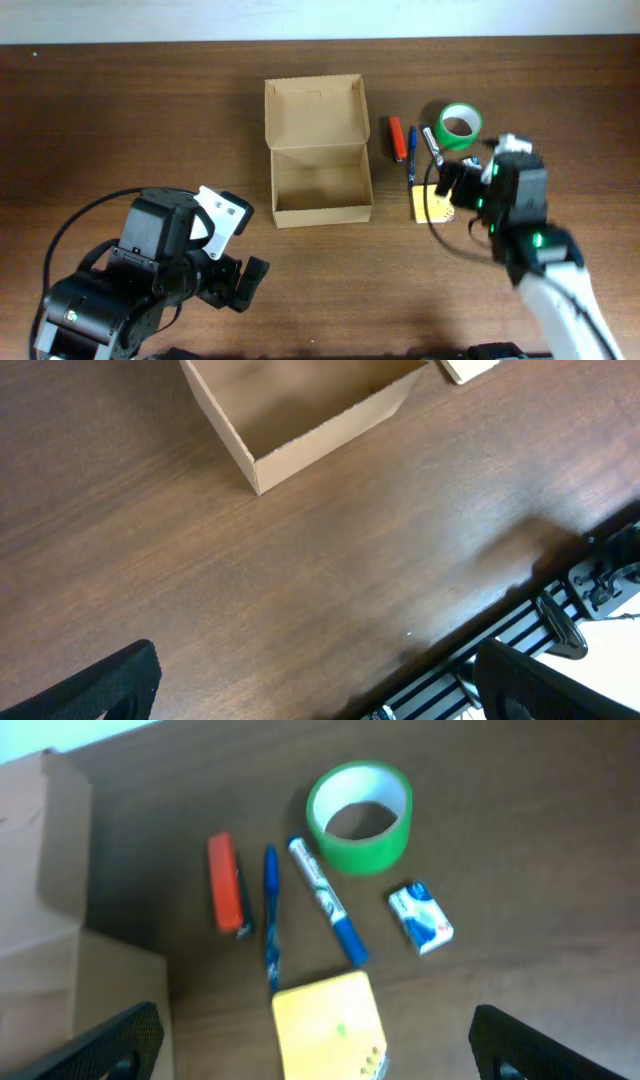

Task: Pack container
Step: 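Move the right gripper to the green tape roll and grasp its rim, then lift the green tape with the right gripper and lower it into the box, then open the right gripper and withdraw it from the box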

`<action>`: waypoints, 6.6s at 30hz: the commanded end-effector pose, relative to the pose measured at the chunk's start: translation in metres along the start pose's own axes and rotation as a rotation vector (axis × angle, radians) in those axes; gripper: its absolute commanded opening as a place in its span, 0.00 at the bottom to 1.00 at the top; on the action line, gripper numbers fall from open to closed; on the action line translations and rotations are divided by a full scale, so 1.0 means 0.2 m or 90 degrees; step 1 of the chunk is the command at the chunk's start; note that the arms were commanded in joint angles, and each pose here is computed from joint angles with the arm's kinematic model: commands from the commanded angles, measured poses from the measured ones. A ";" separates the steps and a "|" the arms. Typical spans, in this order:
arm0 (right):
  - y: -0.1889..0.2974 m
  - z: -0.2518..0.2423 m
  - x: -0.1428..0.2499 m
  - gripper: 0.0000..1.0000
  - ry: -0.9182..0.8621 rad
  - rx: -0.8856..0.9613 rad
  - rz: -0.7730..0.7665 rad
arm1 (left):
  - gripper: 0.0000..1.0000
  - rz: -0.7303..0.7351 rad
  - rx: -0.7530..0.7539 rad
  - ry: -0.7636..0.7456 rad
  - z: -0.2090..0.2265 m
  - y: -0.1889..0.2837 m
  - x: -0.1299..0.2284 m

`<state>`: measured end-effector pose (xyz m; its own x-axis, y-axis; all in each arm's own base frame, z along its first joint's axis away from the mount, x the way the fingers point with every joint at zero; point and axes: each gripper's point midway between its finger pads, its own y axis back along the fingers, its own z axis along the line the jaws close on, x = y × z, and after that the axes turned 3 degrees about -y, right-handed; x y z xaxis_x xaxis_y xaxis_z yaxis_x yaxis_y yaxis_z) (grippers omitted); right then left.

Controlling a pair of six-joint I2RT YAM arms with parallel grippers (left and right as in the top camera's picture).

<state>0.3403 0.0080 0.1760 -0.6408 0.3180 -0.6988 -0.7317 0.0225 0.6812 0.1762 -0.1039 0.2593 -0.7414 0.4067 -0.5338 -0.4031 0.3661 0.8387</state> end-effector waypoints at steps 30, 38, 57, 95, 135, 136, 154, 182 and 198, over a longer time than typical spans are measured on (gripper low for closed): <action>-0.75 -0.22 -0.24 0.99 0.023 -0.002 0.096 | 1.00 -0.007 0.008 -0.012 -0.01 0.01 0.00; -0.85 -0.35 -0.21 0.97 0.007 0.021 0.112 | 0.99 -0.007 0.008 -0.012 -0.01 0.01 0.00; -1.09 -0.36 -0.25 0.78 0.002 0.038 0.152 | 0.99 -0.007 0.008 -0.012 -0.01 0.01 0.00; -0.98 -0.18 -0.45 0.04 0.026 0.031 0.180 | 1.00 -0.007 0.008 -0.013 -0.01 0.01 0.00; -0.21 1.17 0.08 0.04 0.343 -0.140 0.358 | 1.00 -0.007 0.007 -0.012 -0.01 0.01 0.00; -0.20 1.18 0.10 0.04 0.339 -0.131 0.361 | 1.00 -0.007 0.008 -0.013 -0.01 0.01 0.00; -0.28 1.19 0.42 0.04 0.284 -0.062 0.415 | 1.00 -0.007 0.008 -0.013 -0.01 0.01 0.00; -0.38 1.17 0.71 0.04 0.300 -0.047 0.436 | 0.99 -0.007 0.008 -0.012 -0.01 0.01 0.00; -0.37 1.18 0.71 0.24 0.300 -0.051 0.439 | 1.00 -0.007 0.008 -0.013 -0.01 0.01 0.00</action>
<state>0.3593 0.2743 0.0705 -0.9689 -0.1973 -0.1492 -0.1313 -0.1009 0.9862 0.1762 -0.1040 0.2594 -0.7413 0.4067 -0.5338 -0.4029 0.3665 0.8387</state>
